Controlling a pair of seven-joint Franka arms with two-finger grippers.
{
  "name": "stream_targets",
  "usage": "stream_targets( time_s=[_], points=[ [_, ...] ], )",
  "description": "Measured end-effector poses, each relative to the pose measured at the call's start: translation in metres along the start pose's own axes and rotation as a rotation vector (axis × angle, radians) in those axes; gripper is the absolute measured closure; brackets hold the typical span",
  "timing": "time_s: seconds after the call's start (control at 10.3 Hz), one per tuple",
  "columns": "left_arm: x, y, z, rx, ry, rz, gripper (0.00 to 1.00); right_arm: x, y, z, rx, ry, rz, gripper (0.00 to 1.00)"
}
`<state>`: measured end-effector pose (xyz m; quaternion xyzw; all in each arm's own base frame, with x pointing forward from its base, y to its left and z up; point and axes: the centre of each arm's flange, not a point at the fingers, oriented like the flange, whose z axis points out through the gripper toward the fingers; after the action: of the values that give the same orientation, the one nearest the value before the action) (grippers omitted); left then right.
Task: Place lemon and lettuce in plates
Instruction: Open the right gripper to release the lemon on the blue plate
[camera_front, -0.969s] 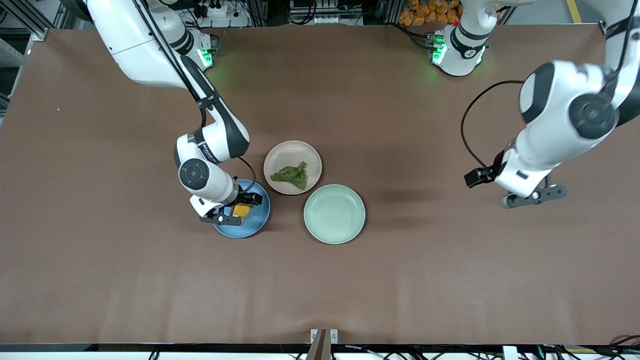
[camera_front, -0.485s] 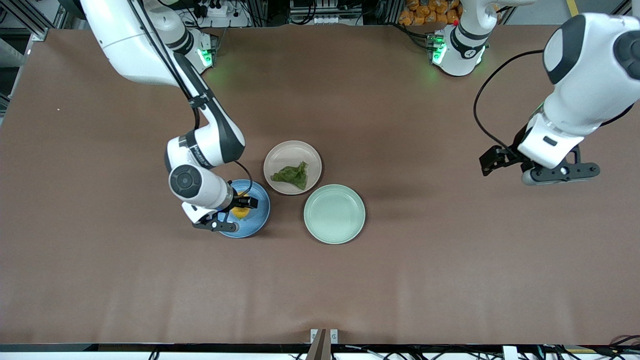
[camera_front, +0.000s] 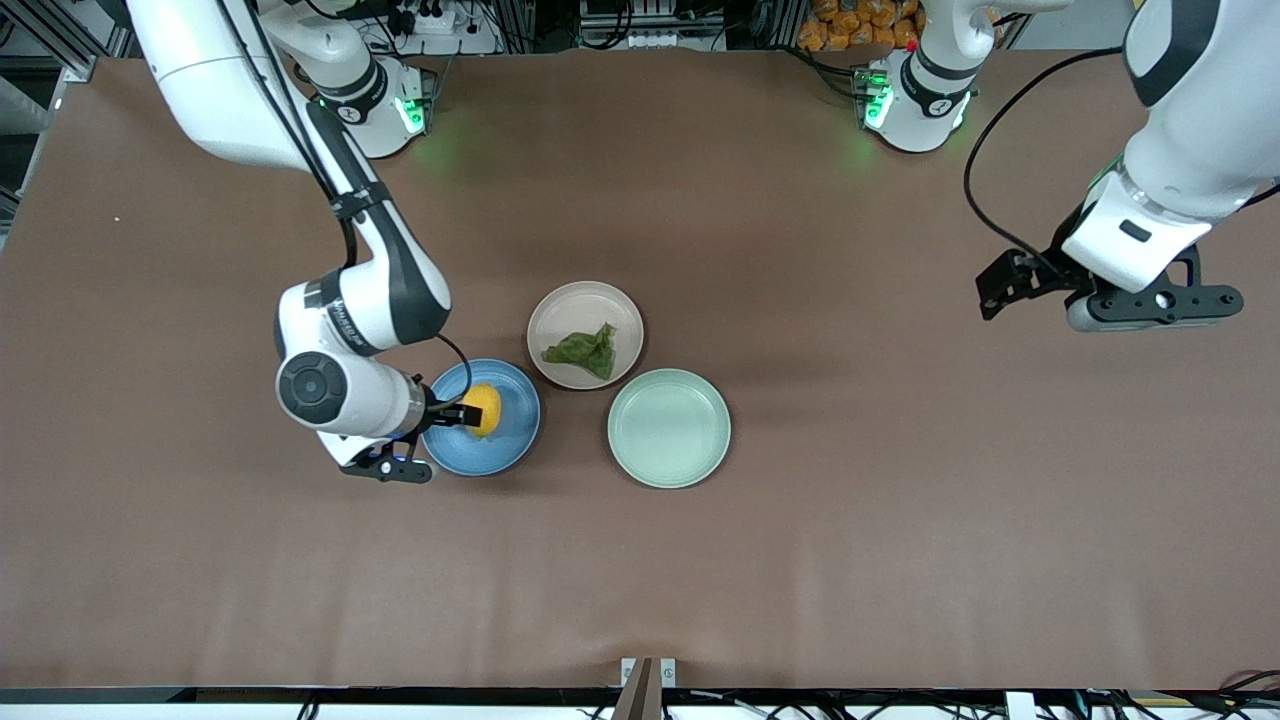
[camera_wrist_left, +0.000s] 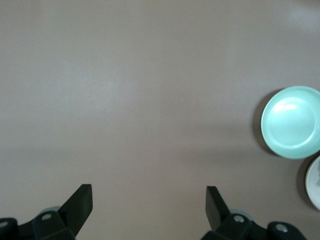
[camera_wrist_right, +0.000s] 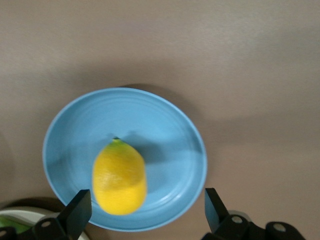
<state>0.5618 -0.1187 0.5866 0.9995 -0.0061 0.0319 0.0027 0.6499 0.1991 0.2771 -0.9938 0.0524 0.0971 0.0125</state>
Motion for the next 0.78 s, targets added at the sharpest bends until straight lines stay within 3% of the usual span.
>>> stream_targets(
  time_s=[0.48,0.78],
  points=[
    [-0.012,-0.007,-0.044,0.012,-0.068,0.041,0.00,0.015,0.069,-0.011,-0.052,-0.039,-0.031,0.00],
    [-0.013,-0.011,-0.054,0.013,-0.071,0.035,0.00,0.018,0.092,-0.010,-0.070,-0.055,-0.018,0.00]
  ],
)
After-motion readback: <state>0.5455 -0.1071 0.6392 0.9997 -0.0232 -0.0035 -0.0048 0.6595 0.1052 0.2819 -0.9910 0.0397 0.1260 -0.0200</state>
